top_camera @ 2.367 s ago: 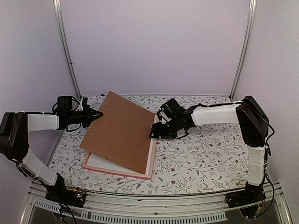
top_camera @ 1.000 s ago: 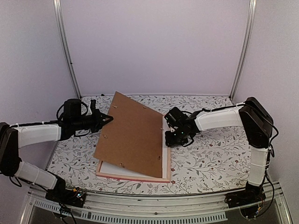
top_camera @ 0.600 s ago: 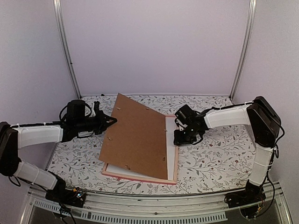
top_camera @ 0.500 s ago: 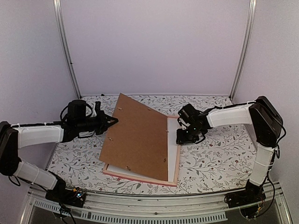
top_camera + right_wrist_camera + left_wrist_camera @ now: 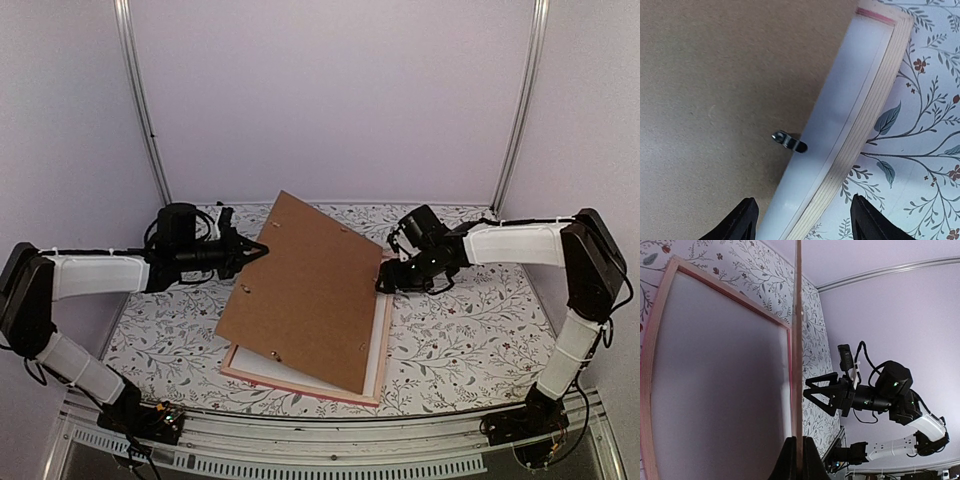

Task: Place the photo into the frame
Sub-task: Move the frame body to the center of the board, then adjust the fastener on the backboard.

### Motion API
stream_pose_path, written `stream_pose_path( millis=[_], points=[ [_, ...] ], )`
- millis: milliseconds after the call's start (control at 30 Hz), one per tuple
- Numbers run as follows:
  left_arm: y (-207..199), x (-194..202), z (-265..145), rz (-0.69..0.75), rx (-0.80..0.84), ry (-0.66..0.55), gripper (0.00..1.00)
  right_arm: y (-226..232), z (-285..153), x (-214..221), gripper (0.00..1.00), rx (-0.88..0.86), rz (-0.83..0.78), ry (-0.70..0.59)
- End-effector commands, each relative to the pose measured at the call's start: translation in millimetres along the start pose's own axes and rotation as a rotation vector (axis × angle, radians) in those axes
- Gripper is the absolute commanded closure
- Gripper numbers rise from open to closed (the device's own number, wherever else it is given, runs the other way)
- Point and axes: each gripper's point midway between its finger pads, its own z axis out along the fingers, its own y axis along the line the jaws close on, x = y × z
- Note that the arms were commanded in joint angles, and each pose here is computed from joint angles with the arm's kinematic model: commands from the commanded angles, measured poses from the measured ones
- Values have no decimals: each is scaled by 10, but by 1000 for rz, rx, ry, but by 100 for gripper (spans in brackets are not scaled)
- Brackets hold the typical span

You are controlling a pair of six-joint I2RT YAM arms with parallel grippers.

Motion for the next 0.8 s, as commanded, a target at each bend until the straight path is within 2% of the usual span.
stream_pose_path(
  millis=[0, 267, 767],
  points=[
    [-468, -30, 46, 87, 139, 53, 100, 117, -312, -217, 32, -62, -35, -104],
    [-446, 1, 125, 73, 150, 92, 100, 353, -481, -328, 16, -166, -175, -149],
    [-228, 28, 217, 64, 104, 97, 100, 400, -108, -221, 16, -220, -256, -84]
  ],
)
